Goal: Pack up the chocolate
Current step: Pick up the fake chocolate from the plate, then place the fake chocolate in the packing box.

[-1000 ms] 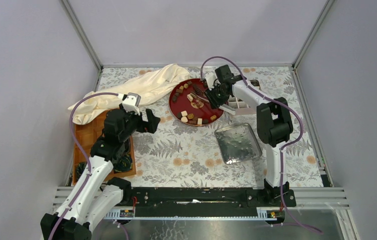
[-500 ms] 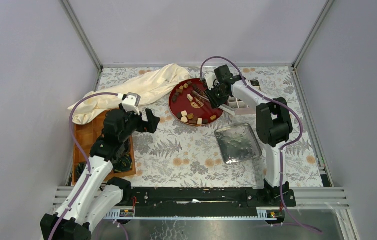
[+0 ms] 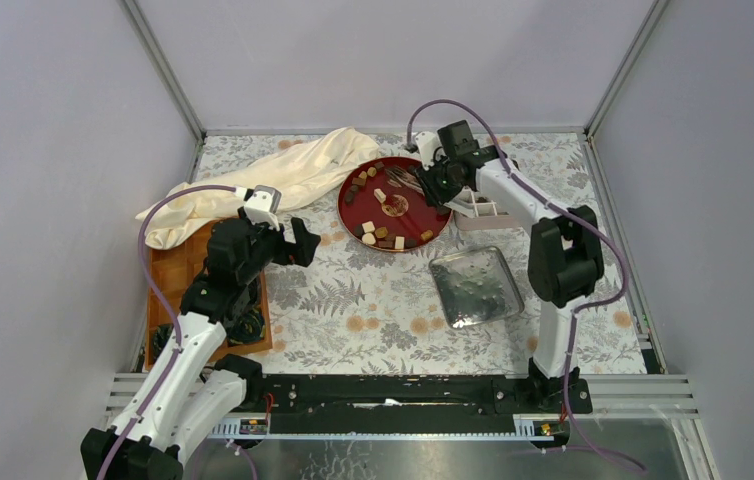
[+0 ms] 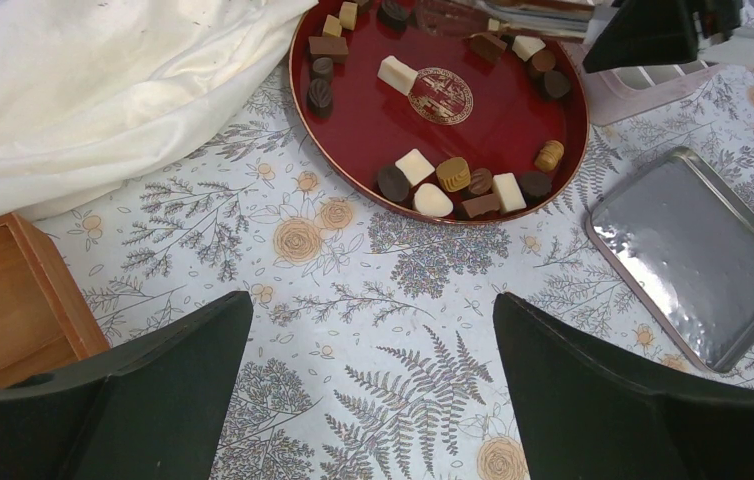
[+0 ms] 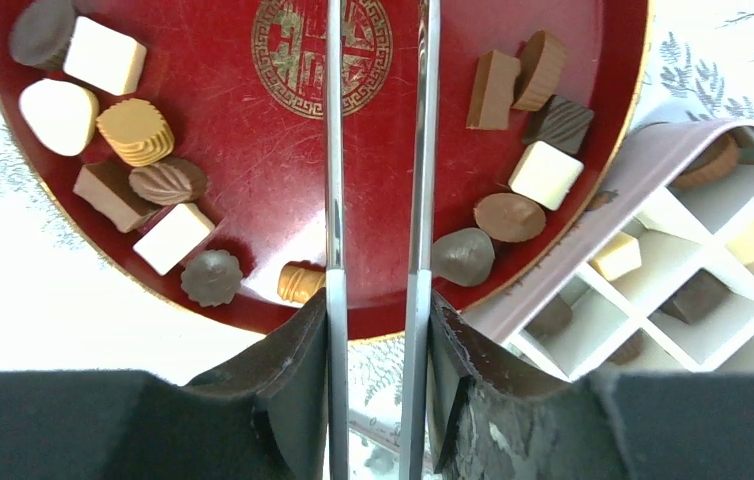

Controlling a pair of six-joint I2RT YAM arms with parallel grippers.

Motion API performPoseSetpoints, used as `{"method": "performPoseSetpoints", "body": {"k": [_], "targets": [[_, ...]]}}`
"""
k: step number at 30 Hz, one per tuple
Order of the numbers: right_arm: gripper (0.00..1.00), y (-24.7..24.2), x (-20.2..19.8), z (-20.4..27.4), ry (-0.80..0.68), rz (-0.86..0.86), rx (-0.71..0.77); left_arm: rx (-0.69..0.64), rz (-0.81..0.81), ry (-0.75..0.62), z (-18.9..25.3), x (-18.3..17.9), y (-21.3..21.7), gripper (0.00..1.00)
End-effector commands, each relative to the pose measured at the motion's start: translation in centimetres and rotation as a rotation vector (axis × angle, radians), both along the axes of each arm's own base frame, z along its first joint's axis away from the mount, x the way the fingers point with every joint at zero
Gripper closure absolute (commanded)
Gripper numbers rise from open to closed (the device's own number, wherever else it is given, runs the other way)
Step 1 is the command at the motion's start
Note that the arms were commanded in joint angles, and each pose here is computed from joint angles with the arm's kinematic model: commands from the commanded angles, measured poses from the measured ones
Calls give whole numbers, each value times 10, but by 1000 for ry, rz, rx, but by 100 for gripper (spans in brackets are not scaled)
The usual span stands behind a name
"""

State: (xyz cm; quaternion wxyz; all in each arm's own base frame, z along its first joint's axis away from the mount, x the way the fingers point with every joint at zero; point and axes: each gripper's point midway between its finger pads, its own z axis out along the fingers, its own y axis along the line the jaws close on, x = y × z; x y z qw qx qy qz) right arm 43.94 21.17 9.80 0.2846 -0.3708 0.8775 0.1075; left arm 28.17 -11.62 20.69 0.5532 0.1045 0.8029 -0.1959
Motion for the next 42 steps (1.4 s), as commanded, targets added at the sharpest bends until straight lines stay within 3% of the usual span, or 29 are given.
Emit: {"method": "performPoseSetpoints", "body": {"k": [1, 13, 26, 42], "targets": [[86, -2, 4, 58, -119, -4, 106, -10, -15, -40, 11, 0, -2, 1], [87, -53, -8, 97, -132, -34, 232, -10, -16, -40, 11, 0, -2, 1], [88, -134, -51, 106, -175, -151, 179, -19, -22, -49, 14, -2, -3, 1], [89, -217, -103, 81, -178, -386, 124, -34, -37, -66, 20, -5, -6, 1]]}}
